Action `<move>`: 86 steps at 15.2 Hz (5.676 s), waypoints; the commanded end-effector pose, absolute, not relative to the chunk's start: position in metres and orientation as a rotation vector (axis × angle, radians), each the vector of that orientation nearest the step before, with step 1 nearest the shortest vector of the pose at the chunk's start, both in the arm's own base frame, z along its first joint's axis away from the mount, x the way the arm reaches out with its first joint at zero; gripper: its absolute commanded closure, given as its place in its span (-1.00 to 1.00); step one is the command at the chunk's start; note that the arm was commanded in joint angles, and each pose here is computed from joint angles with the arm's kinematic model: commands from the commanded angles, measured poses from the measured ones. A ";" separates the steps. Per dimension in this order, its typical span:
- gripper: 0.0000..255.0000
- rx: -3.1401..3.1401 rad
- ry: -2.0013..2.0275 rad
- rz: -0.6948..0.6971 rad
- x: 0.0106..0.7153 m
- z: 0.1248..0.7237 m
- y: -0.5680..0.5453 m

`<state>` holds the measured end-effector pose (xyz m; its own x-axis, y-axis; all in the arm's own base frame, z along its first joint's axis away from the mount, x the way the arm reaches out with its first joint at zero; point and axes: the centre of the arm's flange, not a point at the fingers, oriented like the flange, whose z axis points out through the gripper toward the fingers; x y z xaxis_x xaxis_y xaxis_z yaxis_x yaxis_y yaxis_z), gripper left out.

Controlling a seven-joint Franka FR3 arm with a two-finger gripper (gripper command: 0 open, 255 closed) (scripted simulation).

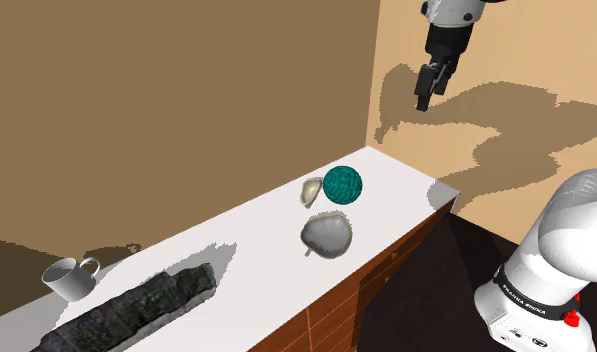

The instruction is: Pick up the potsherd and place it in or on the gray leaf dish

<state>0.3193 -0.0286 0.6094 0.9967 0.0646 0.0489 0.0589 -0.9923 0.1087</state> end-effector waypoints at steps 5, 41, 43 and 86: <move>-1.00 3.083 0.141 0.061 0.359 0.574 -0.043; -1.00 3.469 0.589 -0.117 0.666 0.231 -0.038; -1.00 3.469 0.589 -0.117 0.665 0.221 -0.034; 1.00 3.366 -0.878 -0.138 0.610 0.174 0.039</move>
<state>0.6208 0.0481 0.1900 0.8828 -0.4526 -0.1258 -0.4677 -0.8218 -0.3255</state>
